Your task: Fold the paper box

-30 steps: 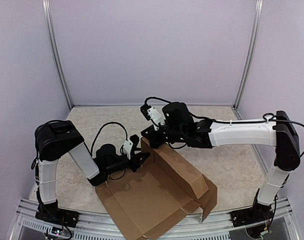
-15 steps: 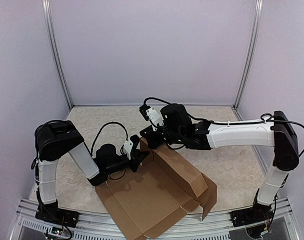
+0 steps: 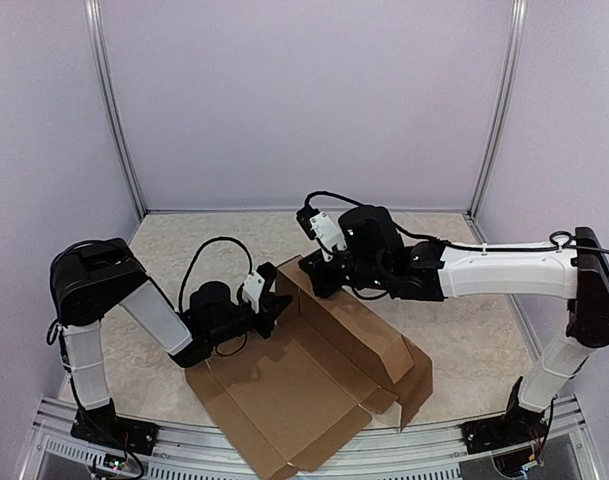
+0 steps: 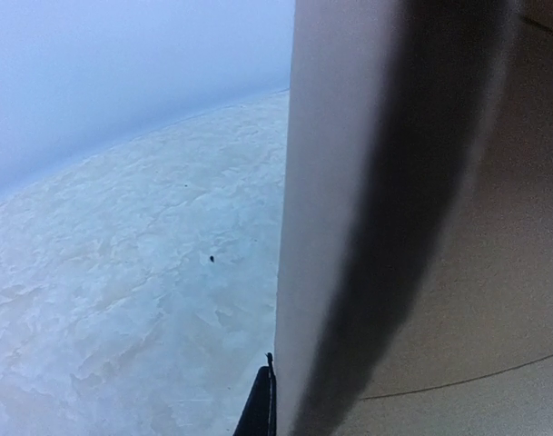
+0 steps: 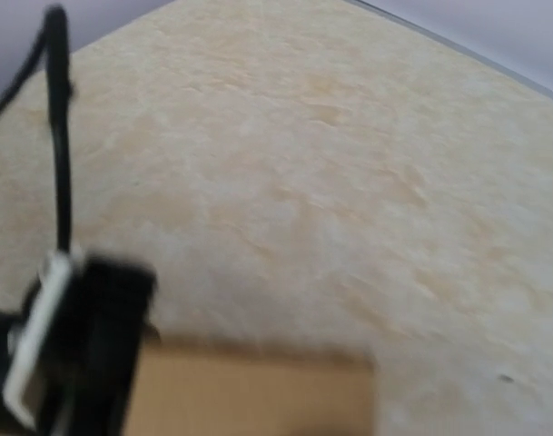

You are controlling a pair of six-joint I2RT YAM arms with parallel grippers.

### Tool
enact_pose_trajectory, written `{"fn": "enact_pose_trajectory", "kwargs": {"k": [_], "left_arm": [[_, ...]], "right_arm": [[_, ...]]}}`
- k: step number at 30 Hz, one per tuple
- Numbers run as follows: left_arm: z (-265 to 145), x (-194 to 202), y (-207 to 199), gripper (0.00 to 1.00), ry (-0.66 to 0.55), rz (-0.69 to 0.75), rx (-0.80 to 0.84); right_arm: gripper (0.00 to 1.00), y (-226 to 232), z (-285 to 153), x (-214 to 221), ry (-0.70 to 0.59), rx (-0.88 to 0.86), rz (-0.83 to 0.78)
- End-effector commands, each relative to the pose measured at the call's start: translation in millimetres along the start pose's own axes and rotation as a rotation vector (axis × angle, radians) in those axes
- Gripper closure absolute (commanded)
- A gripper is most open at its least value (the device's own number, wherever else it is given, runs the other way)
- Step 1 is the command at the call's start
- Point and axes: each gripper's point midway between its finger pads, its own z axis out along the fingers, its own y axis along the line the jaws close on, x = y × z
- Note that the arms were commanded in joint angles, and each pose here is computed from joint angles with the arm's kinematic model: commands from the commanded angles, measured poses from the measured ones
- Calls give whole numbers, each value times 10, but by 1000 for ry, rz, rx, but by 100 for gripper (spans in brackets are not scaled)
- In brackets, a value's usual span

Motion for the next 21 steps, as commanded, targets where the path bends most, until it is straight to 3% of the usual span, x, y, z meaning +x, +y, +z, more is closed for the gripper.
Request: {"fn": "enact_pose_trajectory", "kwargs": {"k": [1, 8, 15, 21], "left_arm": [[57, -335, 328, 100, -16, -116, -144], [-19, -364, 527, 100, 7, -244, -248], [-150, -306, 598, 100, 27, -217, -359], [-260, -215, 609, 100, 43, -198, -471]], "right_arm": [[98, -216, -326, 169, 75, 103, -41], [97, -411, -902, 27, 29, 178, -41], [97, -568, -1345, 37, -1, 233, 5], [100, -748, -1425, 166, 25, 311, 51]]}}
